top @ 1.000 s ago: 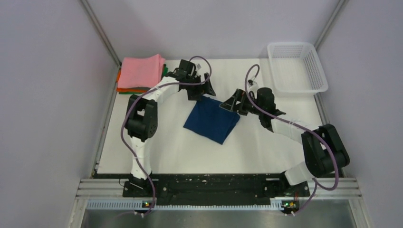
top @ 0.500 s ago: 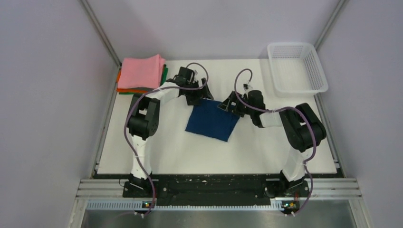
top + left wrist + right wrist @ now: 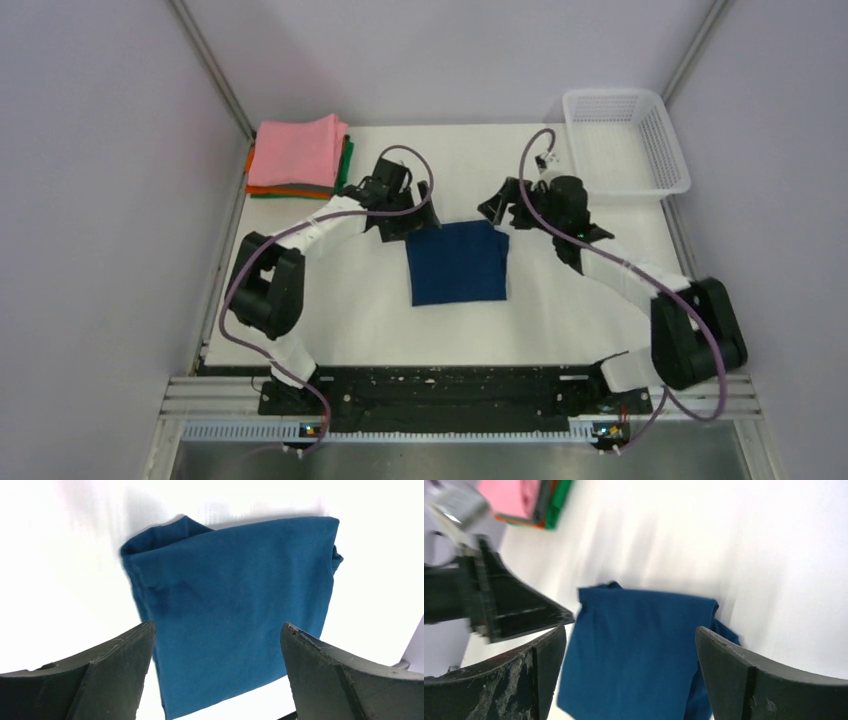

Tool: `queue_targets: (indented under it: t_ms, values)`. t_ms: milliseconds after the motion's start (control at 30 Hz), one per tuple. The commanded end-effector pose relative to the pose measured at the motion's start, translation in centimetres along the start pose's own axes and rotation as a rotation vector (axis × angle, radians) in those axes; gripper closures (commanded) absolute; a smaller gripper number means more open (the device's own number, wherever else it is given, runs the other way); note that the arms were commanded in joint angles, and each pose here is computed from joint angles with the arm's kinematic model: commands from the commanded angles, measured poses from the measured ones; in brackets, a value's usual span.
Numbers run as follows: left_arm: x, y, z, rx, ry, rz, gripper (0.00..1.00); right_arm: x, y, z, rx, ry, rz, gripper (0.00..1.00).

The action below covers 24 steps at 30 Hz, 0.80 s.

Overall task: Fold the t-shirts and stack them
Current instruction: Smooth out wrinkles on the folded tshirt, then put the neatly folded tshirt into the corner of the board with the left arm

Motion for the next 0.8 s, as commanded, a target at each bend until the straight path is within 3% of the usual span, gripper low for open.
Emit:
queue_targets:
  t_ms: [0,233,333,567,767]
  values:
    - [2.1,-3.3,0.1,-0.092,-0.043,-0.132,0.01,1.9,-7.2,-4.8,-0.258,-0.079,0.067,0.01]
    - [4.7,-0.8,4.0,0.035,-0.085,-0.216,0.03,-2.8,-15.2,-2.0,-0.439,-0.001,0.262,0.01]
    - [4.4,0.7,5.2,0.089,-0.099,-0.203,0.05,-2.1,-17.4,-2.8,-0.511,-0.006,0.248,0.01]
    - [2.6,3.8,7.7,0.163,-0.097,-0.175,0.11,-2.5,-17.9,-2.4,-0.496,-0.016,0.282,0.01]
    - [3.1,6.1,9.4,0.21,-0.069,-0.293,0.29,-3.4,-17.9,-2.3,-0.505,0.0,0.324,0.01]
Point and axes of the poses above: each gripper's point midway between its finger pads, its own y axis out along the fingers, its own x axis along the line the jaws close on, z = x × y, the point moved 1 cm from there along -y, back along the fingers, and after that the axes turned 9 degrees about y, right-handed, at the moved point
